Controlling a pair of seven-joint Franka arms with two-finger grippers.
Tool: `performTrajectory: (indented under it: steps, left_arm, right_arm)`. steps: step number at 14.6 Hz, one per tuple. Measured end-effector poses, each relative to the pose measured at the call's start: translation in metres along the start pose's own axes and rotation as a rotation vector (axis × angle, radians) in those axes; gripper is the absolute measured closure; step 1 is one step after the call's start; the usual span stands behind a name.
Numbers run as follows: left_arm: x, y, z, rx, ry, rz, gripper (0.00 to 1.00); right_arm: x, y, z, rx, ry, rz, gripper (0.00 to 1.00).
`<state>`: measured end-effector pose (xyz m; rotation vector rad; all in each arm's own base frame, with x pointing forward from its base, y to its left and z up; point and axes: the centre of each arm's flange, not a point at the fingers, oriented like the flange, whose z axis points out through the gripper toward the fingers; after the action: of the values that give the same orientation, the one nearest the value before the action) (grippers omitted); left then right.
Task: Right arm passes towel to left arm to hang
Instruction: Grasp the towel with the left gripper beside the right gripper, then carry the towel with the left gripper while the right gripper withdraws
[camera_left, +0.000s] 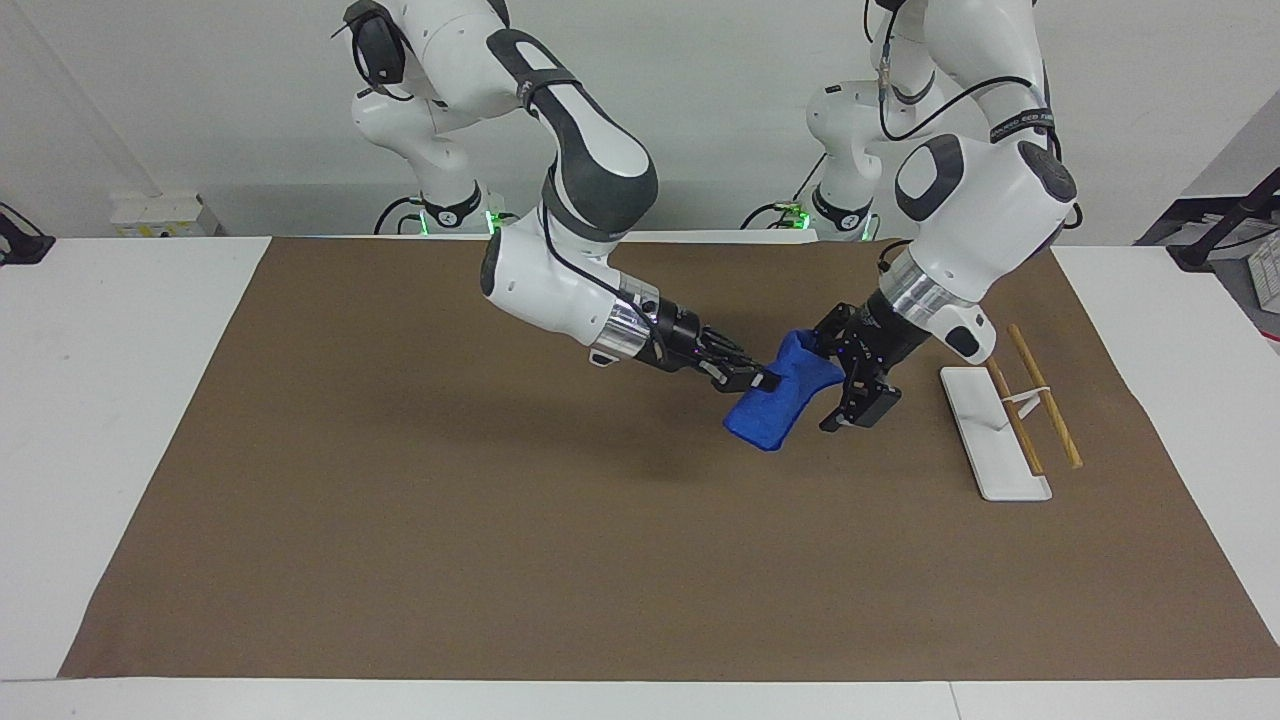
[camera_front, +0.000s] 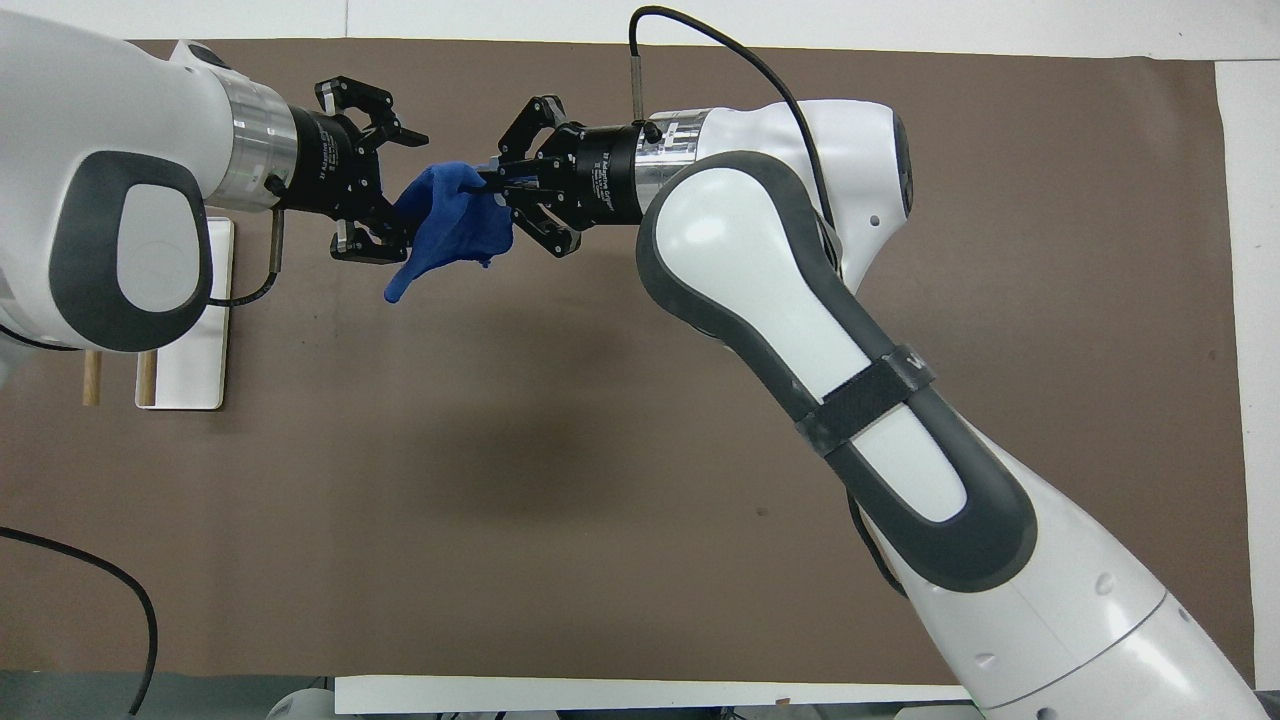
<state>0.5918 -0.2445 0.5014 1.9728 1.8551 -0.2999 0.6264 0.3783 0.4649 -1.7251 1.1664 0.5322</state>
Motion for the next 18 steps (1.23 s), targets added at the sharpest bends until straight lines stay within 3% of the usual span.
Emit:
performTrajectory:
  steps: [3,7,10,14,18]
  left_arm:
    - [-0.001,-0.001,0.002,-0.005,0.000,0.001,0.45]
    - [-0.001,0.000,0.002,-0.011,-0.001,0.003,0.91]
    - [0.001,0.002,0.002,-0.019,-0.001,0.009,0.97]
    - [0.006,0.009,-0.007,-0.043,0.003,0.010,0.97]
    - [0.011,0.019,-0.017,-0.074,0.052,0.046,0.97]
  right_arm:
    - [0.000,0.000,0.000,0.000,0.000,0.000,0.95]
    - [0.000,0.000,0.000,0.000,0.000,0.000,0.95]
    - [0.000,0.000,0.000,0.000,0.000,0.000,0.95]
    - [0.000,0.000,0.000,0.000,0.000,0.000,0.95]
    - [-0.002,0.001,0.001,-0.002,-0.002,-0.001,0.92]
